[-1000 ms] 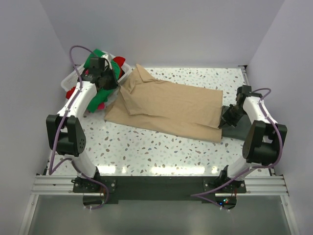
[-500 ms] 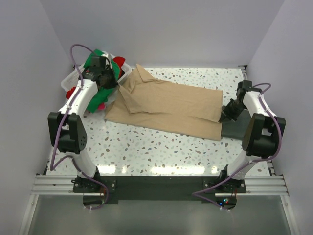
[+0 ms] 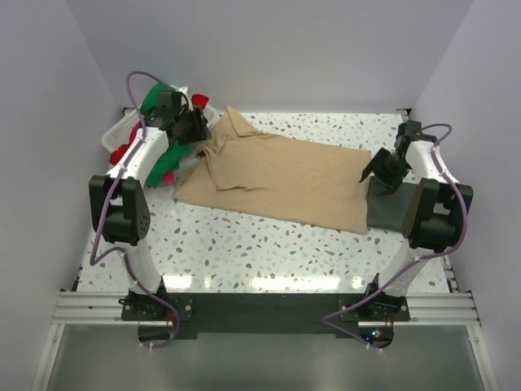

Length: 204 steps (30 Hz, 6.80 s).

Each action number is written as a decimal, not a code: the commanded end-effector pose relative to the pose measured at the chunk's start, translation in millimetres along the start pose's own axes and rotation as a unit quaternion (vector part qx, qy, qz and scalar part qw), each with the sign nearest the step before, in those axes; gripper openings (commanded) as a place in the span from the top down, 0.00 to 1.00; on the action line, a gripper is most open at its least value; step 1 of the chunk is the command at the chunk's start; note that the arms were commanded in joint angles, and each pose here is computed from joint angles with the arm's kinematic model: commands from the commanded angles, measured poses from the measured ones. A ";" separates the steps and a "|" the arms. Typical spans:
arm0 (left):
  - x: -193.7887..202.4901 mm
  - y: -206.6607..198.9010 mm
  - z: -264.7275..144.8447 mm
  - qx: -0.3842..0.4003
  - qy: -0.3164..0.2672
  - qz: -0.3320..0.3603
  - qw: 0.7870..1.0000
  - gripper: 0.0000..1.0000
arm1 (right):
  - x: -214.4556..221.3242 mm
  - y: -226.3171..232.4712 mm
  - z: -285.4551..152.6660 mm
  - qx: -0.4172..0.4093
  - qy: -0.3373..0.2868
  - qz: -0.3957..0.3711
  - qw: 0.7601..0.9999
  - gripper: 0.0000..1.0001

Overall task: Fold and stack the t-shirts
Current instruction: Fold the tshirt

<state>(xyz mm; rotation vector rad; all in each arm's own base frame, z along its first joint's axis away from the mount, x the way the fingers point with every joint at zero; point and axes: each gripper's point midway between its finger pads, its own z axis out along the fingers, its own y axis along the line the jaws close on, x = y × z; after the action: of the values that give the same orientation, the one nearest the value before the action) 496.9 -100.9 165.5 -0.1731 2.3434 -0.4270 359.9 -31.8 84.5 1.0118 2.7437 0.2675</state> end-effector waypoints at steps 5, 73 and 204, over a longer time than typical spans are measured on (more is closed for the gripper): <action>44.5 -25.3 2.0 0.063 0.026 -0.001 0.998 0.41 | 21.9 39.5 -22.5 -0.059 -0.027 -0.075 0.995 0.33; 244.6 10.2 -70.9 0.027 0.111 -0.067 0.991 0.51 | 203.7 -20.2 -18.5 -0.054 0.099 -0.072 0.991 0.33; 143.6 91.8 -107.3 -0.150 0.000 -0.042 0.988 0.37 | 230.5 20.1 35.0 -0.018 0.177 -0.203 0.963 0.32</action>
<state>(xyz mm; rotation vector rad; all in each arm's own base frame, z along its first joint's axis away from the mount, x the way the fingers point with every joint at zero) 315.6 -53.9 125.1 -0.4860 2.3364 -0.3195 198.1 139.3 21.6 0.4375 3.1888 0.4967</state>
